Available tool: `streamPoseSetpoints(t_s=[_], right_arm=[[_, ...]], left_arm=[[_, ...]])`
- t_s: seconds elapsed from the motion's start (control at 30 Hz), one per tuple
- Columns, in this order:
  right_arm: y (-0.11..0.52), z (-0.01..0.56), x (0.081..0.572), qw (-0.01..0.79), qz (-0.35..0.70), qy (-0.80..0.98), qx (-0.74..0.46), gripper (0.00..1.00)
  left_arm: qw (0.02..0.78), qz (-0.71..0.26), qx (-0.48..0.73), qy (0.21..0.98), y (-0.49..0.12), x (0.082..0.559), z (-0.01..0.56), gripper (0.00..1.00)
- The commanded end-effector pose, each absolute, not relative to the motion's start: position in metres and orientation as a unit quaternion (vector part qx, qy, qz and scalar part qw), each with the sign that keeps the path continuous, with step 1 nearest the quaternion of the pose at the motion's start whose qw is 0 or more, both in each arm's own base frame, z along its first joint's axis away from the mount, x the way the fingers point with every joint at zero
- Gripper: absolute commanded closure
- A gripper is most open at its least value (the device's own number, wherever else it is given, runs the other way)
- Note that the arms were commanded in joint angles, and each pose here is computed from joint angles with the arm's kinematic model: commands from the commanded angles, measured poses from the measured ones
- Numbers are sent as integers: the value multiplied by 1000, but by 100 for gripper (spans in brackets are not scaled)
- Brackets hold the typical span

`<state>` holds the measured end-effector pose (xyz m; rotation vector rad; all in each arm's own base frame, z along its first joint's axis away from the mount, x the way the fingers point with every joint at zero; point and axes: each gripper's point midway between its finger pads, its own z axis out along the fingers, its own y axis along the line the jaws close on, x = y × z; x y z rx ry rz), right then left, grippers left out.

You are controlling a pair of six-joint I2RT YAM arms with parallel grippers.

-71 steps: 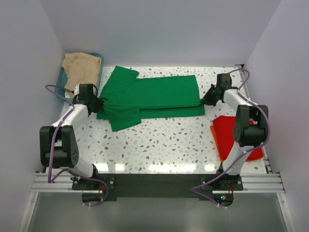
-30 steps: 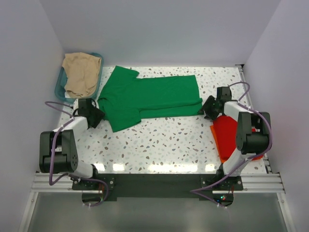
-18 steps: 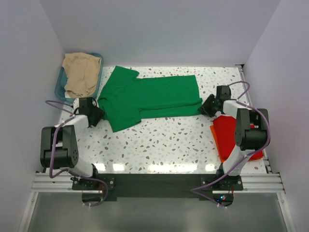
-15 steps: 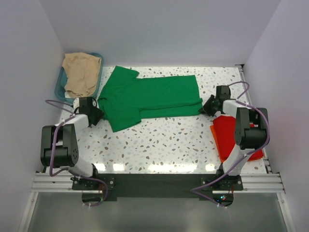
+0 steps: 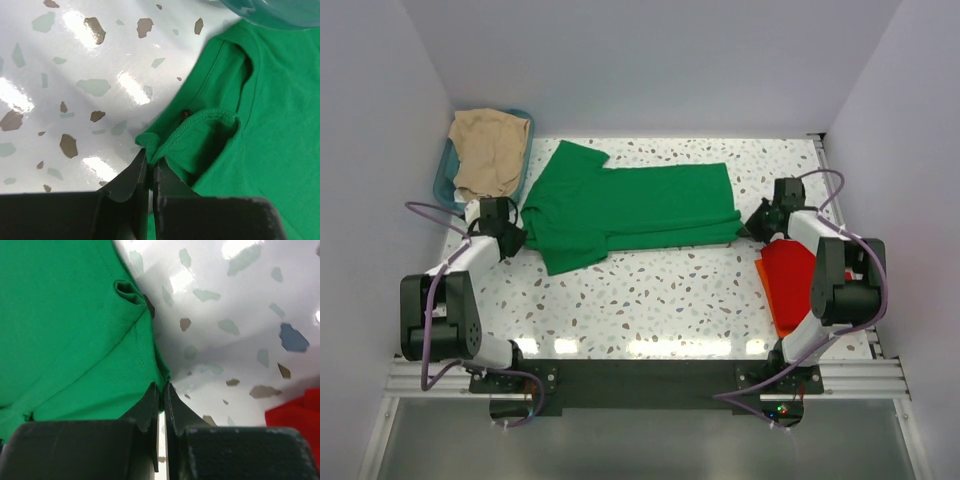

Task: Fold and stack the t-shirts
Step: Fold the tshirt

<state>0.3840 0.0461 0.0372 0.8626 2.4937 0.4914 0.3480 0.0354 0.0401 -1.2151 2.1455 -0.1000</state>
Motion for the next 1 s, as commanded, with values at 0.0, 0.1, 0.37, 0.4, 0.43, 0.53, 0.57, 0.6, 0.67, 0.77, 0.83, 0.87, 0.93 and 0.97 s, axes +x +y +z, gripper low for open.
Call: streamPoseSetpoints(t_s=[0.0,0.1,0.37,0.4,0.43,0.53,0.57,0.6,0.67,0.77,0.83,0.87,0.93,0.97], right_arm=[[33,52,364,242,163,907,304,100],[30,43,343,228,156,911,305,100],[30,34,278,209,152,919,297,100],[29,33,273,209,153,920,295,100],[28,33,266,204,154,920,297,100],[32,33,251,202,166,919,294,100],[33,36,249,208,169,918,293,96],[35,39,249,210,176,917,289,86],[35,49,251,226,179,915,282,72],[34,64,254,246,178,914,269,49],[41,77,254,261,195,912,248,44],[45,81,254,267,201,912,239,42],[67,93,253,282,217,913,201,42],[78,97,253,289,218,914,184,41]], left_arm=[[345,7,-464,816,52,334,54,100],[340,9,-467,816,51,317,52,100],[314,24,-474,822,47,265,41,100],[323,21,-474,819,47,262,46,100],[324,21,-475,818,47,258,46,100],[329,15,-471,819,45,248,44,100],[327,2,-467,822,40,248,44,91],[337,-13,-458,822,36,252,47,85],[339,-27,-446,828,31,253,50,58],[360,-47,-431,826,26,253,62,38],[374,-66,-425,822,20,250,71,36],[379,-80,-421,820,15,249,74,35],[388,-103,-420,814,4,246,81,34],[387,-109,-421,813,-1,244,80,34]])
